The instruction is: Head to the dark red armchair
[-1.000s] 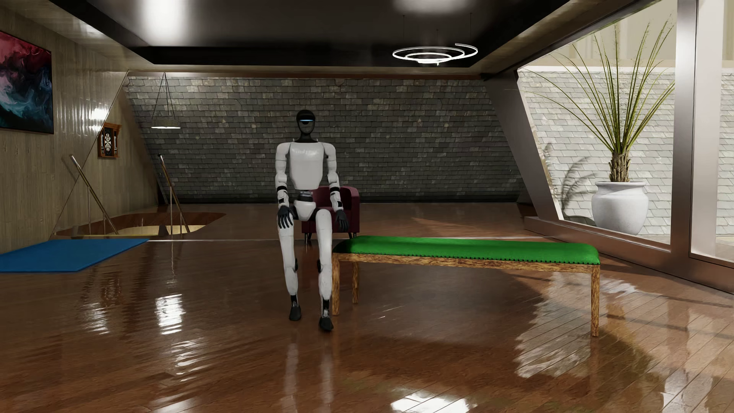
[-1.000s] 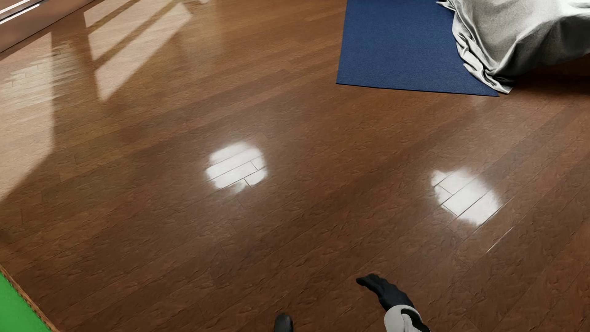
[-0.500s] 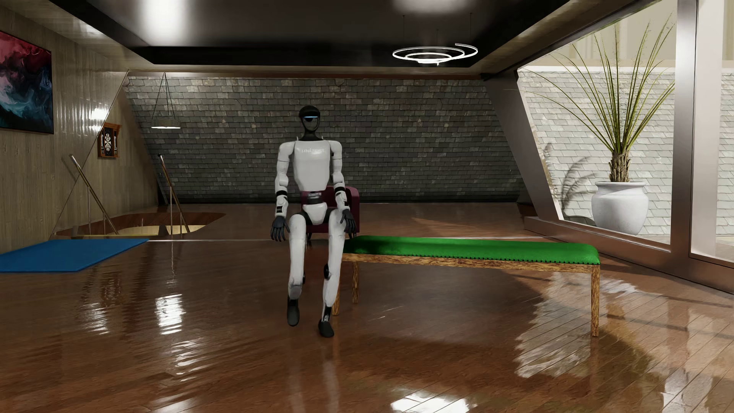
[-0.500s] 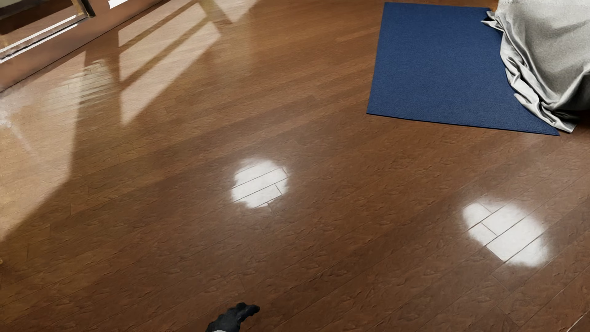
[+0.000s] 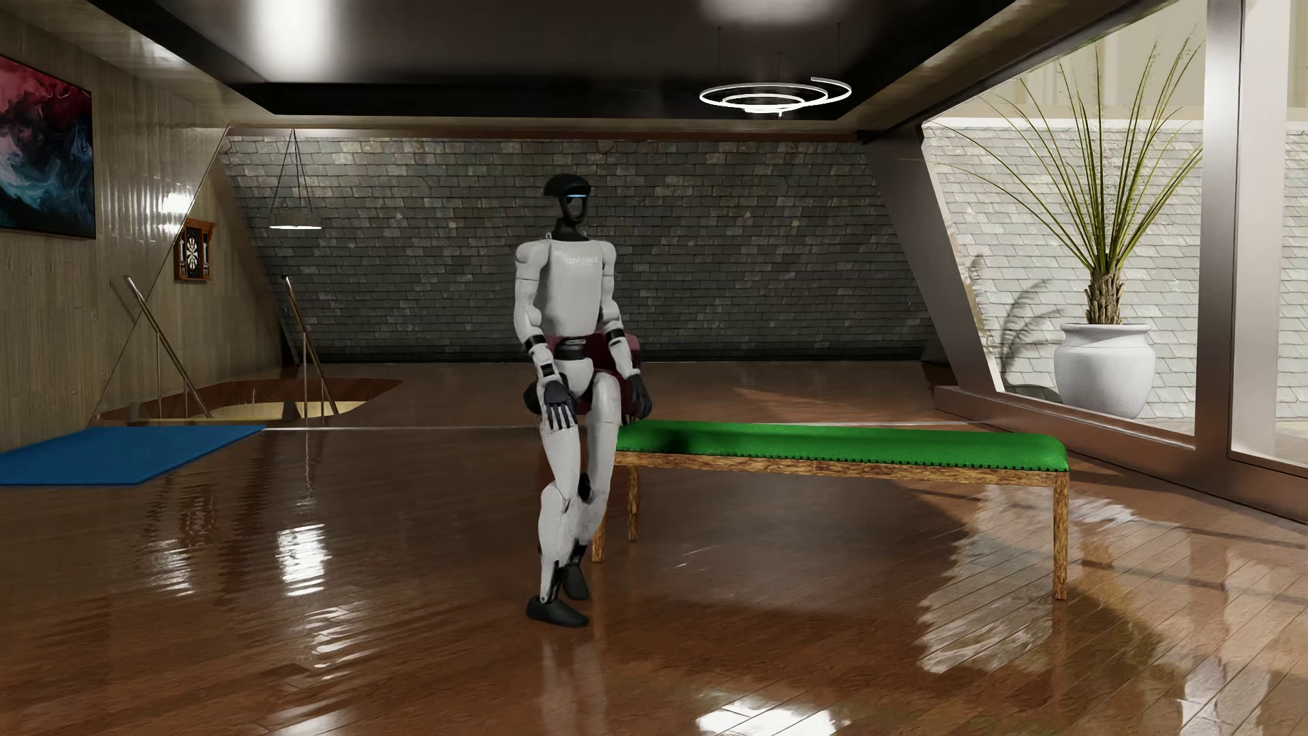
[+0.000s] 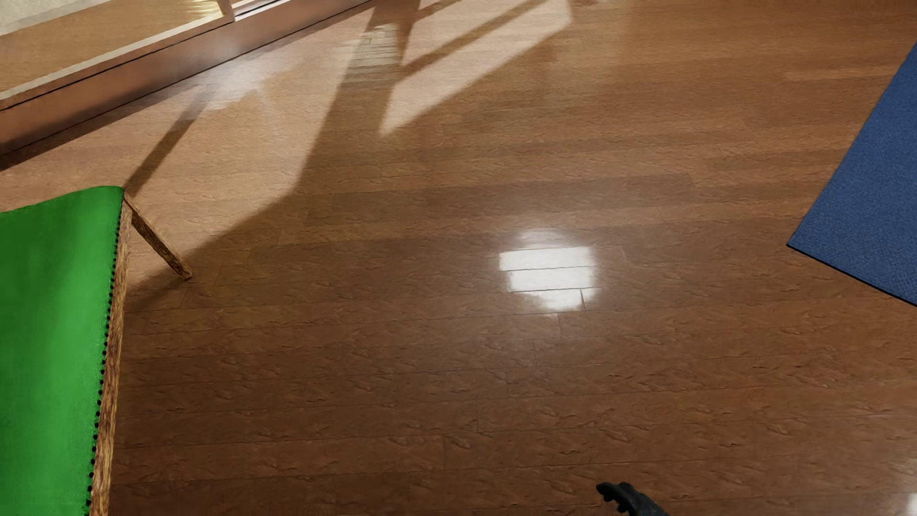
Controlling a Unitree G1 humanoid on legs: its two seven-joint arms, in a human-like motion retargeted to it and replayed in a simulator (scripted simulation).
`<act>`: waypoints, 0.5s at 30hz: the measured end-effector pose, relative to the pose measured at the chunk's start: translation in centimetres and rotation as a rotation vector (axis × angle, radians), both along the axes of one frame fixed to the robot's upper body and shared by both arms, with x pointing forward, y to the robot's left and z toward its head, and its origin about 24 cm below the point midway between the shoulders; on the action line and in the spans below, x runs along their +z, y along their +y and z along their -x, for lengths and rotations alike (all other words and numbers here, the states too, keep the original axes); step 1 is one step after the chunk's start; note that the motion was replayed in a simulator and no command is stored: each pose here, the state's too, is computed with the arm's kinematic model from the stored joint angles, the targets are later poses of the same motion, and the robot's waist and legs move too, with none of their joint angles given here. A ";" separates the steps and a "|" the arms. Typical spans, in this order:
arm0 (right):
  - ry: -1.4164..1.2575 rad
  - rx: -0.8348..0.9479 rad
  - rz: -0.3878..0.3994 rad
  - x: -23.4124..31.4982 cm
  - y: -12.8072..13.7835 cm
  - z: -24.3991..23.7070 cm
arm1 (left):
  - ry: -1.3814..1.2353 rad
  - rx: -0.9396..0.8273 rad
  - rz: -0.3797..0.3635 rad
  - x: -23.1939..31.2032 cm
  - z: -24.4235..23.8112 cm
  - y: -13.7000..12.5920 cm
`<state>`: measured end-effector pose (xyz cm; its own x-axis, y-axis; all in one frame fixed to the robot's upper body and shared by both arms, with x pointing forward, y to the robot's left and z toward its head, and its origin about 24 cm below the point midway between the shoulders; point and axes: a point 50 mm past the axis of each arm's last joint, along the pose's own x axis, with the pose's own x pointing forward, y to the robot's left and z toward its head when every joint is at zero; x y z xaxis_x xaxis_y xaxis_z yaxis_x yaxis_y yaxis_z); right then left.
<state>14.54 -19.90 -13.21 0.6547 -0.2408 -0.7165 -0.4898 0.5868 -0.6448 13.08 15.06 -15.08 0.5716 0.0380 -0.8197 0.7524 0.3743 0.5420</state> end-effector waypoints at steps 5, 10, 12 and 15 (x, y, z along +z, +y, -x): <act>-0.071 -0.102 -0.016 0.0 0.4 -0.5 | 0.082 -0.083 -0.090 0.1 0.9 4.0; 0.046 -0.005 0.005 -0.9 0.9 0.7 | -0.186 0.135 -0.022 2.6 -2.8 4.2; 0.063 0.063 0.010 -1.0 1.1 1.0 | -0.235 0.118 0.026 3.2 -3.7 3.1; 0.100 0.070 0.037 -1.1 0.1 1.7 | -0.240 0.077 0.029 3.1 -3.9 1.3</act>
<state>12.82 -19.81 -14.28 0.5968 -0.2242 -0.7704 -0.5916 0.5256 -0.6113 16.95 16.33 -11.95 0.7466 0.0673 -0.6618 0.5719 0.4433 0.6903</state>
